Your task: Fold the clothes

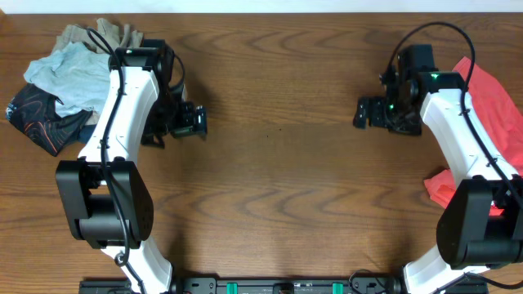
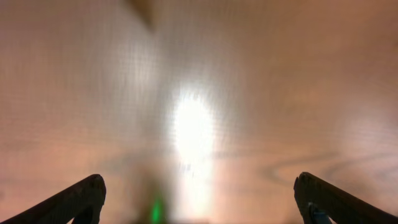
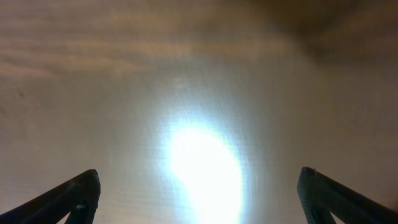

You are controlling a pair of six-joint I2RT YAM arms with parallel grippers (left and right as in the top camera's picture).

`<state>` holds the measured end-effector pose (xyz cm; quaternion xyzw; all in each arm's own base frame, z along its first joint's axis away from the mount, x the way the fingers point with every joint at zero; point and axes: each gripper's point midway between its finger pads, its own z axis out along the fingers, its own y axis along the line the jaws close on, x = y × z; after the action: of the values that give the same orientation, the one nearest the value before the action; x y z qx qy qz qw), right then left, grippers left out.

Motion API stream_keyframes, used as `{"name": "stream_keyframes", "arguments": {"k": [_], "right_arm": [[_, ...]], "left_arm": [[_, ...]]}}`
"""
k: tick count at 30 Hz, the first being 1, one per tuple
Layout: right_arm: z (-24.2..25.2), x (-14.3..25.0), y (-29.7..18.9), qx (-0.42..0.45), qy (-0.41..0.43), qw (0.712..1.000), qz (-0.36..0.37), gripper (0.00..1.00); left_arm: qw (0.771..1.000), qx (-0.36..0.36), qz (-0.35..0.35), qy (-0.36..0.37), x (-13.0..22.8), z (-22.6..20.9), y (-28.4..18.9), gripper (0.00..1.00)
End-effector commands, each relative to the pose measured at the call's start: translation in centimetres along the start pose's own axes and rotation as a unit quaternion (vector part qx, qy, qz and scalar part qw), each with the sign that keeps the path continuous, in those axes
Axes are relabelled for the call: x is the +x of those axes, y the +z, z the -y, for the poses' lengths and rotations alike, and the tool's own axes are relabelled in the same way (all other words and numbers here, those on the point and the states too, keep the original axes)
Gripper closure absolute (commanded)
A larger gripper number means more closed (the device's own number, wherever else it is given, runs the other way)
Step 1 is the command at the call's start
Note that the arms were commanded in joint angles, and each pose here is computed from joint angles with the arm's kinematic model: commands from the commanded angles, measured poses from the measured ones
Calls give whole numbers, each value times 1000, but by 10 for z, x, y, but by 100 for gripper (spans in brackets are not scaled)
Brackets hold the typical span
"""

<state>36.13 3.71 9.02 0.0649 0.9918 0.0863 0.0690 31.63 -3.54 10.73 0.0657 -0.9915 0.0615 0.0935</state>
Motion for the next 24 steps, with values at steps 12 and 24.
{"name": "stream_keyframes", "arguments": {"k": [12, 24], "right_arm": [[6, 75, -18, 19, 27, 989, -146, 1], [-27, 95, -65, -18, -26, 999, 34, 1]], "left_arm": [[996, -20, -91, -10, 60, -10, -12, 2], [994, 9, 104, 17, 98, -13, -37, 2]]}}
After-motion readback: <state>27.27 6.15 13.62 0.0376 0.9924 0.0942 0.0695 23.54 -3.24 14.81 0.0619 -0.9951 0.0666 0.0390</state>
